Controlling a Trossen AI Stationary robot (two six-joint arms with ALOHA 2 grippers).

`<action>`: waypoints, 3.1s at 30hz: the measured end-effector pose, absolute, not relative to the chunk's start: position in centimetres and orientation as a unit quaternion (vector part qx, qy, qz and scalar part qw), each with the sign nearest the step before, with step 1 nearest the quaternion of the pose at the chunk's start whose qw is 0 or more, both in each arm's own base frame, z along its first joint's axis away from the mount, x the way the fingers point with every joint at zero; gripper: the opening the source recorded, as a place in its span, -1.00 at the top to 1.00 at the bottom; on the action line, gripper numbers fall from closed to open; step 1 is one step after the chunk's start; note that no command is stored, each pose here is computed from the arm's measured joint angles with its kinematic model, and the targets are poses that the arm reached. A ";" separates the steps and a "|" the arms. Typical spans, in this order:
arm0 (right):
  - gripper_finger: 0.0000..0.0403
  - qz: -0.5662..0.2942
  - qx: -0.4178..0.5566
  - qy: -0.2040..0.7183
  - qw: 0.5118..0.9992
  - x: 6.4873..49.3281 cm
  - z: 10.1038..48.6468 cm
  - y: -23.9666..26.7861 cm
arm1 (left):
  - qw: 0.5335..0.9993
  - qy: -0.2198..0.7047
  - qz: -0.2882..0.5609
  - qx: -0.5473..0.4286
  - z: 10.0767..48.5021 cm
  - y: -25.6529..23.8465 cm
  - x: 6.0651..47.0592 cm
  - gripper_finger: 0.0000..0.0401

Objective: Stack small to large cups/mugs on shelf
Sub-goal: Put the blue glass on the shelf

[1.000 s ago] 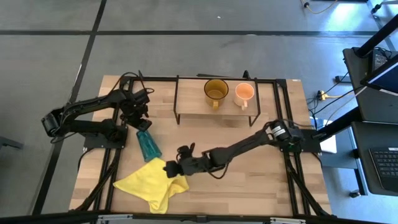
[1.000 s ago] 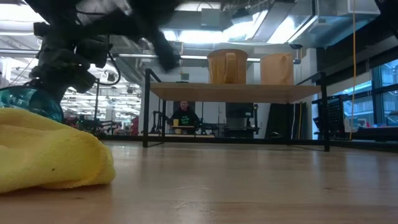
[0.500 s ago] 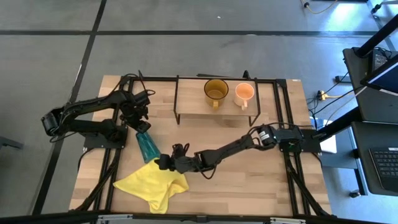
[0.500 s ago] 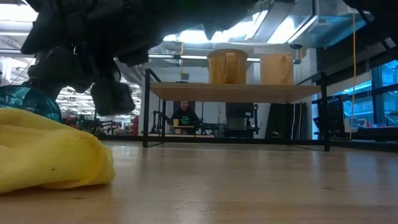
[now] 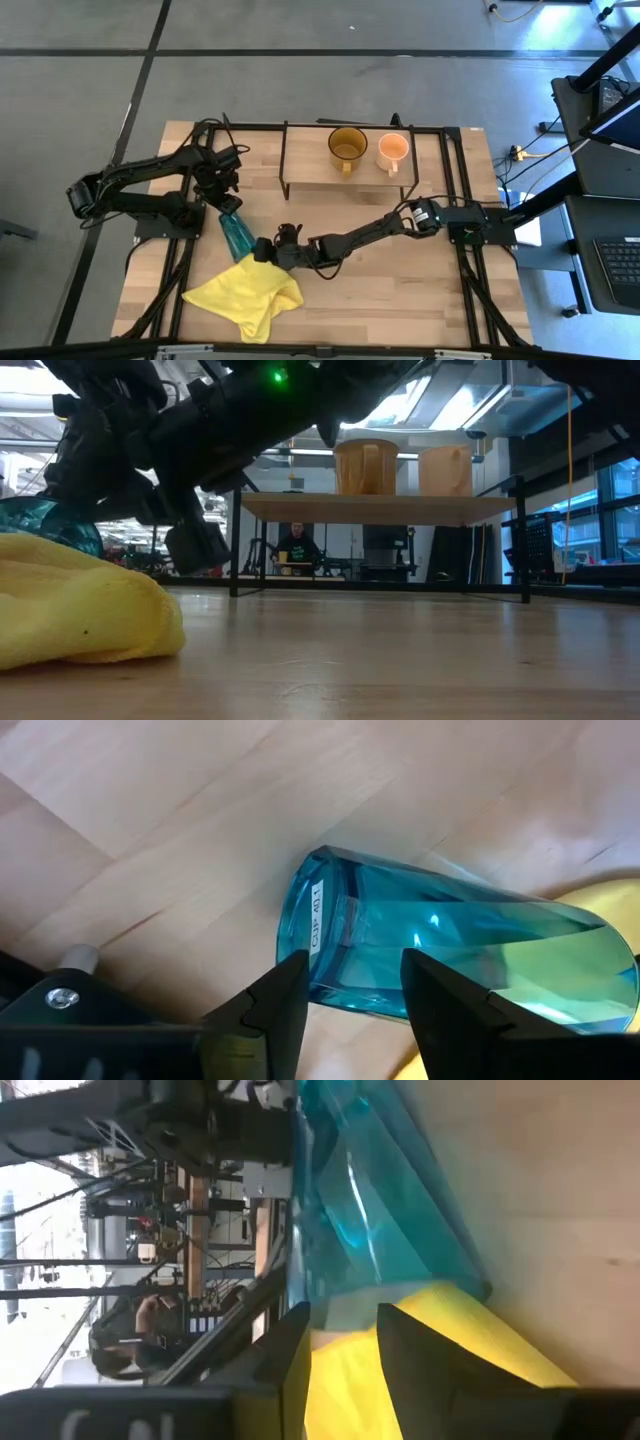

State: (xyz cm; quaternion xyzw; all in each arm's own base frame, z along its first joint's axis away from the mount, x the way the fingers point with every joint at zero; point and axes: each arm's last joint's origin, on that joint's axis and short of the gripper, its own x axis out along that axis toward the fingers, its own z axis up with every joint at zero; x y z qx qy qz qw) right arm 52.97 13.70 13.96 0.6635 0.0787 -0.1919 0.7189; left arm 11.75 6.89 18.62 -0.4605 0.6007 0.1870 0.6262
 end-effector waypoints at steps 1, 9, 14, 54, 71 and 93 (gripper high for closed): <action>0.41 -0.191 0.663 0.077 0.719 53.0 14.0 13.6 | 0.626 0.601 0.187 -0.461 18.6 6.9 11.7 0.23; 0.41 -0.191 0.661 0.081 0.721 53.2 14.0 12.8 | 0.624 0.597 0.178 -0.472 18.6 6.8 11.8 0.23; 0.41 -0.185 0.666 0.083 0.718 53.4 14.0 12.3 | 0.624 0.599 0.181 -0.468 18.6 6.8 11.8 0.23; 0.41 -0.189 0.667 0.071 0.717 53.8 14.2 10.6 | 0.641 0.594 0.170 -0.457 18.6 7.0 12.0 0.23; 0.42 -0.237 0.644 0.049 0.726 54.0 13.9 8.3 | 0.643 0.594 0.167 -0.454 18.6 7.0 12.0 0.23; 0.90 -0.220 0.640 0.072 0.732 54.0 13.9 8.5 | 0.653 0.604 0.176 -0.422 18.6 7.1 11.9 0.23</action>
